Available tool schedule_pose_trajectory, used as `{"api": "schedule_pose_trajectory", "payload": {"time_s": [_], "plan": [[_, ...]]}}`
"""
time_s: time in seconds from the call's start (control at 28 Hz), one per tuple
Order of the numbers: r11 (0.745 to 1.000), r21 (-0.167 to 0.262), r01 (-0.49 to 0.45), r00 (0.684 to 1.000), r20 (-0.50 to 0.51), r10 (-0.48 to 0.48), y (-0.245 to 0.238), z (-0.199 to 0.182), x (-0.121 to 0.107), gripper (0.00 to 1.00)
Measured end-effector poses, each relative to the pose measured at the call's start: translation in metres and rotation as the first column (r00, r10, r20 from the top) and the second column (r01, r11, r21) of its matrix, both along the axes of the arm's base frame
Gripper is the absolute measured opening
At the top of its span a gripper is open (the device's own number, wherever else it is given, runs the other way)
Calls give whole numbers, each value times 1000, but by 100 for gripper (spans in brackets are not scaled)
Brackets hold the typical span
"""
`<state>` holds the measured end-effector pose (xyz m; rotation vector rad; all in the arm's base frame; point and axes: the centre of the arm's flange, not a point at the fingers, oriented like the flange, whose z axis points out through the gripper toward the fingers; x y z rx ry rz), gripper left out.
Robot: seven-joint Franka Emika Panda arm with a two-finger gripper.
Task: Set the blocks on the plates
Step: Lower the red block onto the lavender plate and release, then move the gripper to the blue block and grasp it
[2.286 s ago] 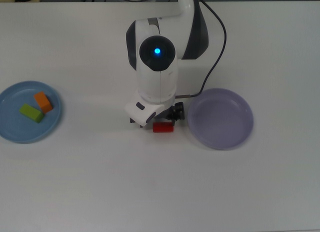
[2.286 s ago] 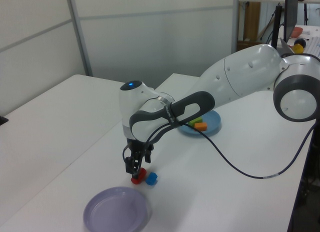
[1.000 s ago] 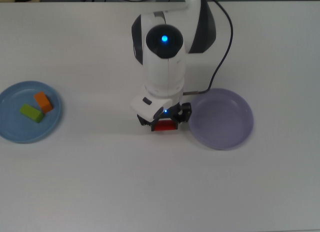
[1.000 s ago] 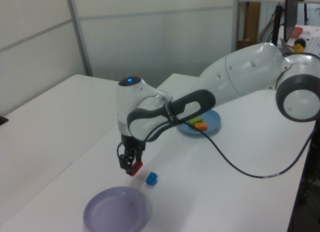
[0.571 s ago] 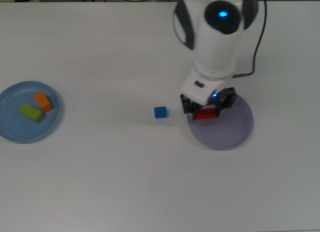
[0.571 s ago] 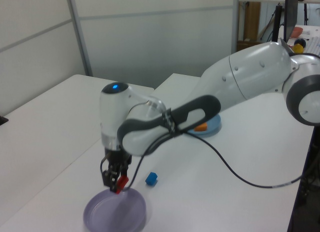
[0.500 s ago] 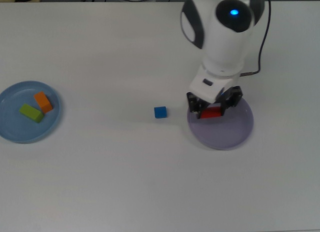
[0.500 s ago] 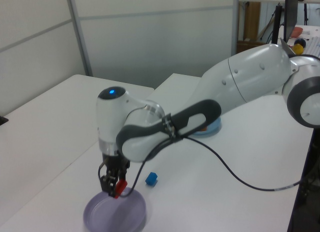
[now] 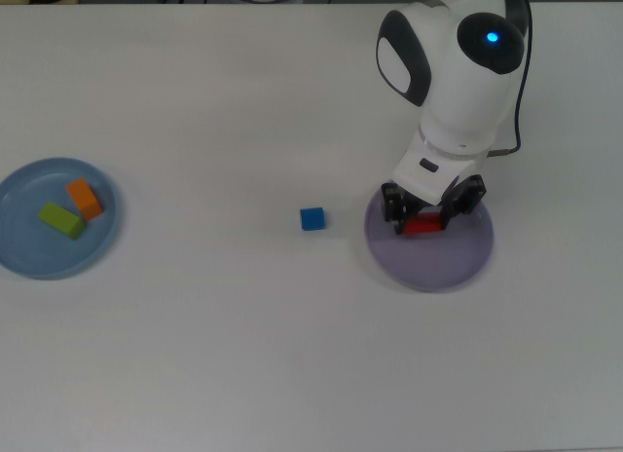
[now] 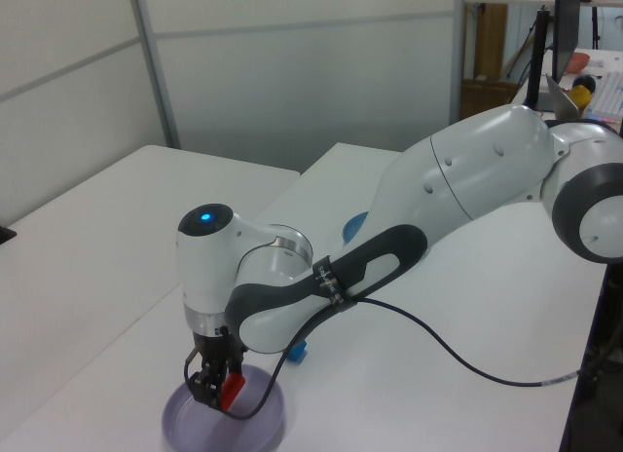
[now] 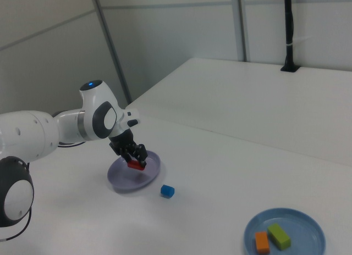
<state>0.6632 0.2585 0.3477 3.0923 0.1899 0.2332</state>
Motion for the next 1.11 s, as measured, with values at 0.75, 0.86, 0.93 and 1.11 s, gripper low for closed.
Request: {"api": "schedule_pose_trajectory", "payload": {"time_s": [0.75,0.86,0.93,1.11], "plan": [[996,-81,41,996,-74,-47,-60,16,6,100],[995,-92,35,995,-90,-43,-90,18,11,100],[995,-96,28,994,-99,-37,-107,17,14,100],[994,-106,-38,989,-145,22,-140,1,13,100]]}}
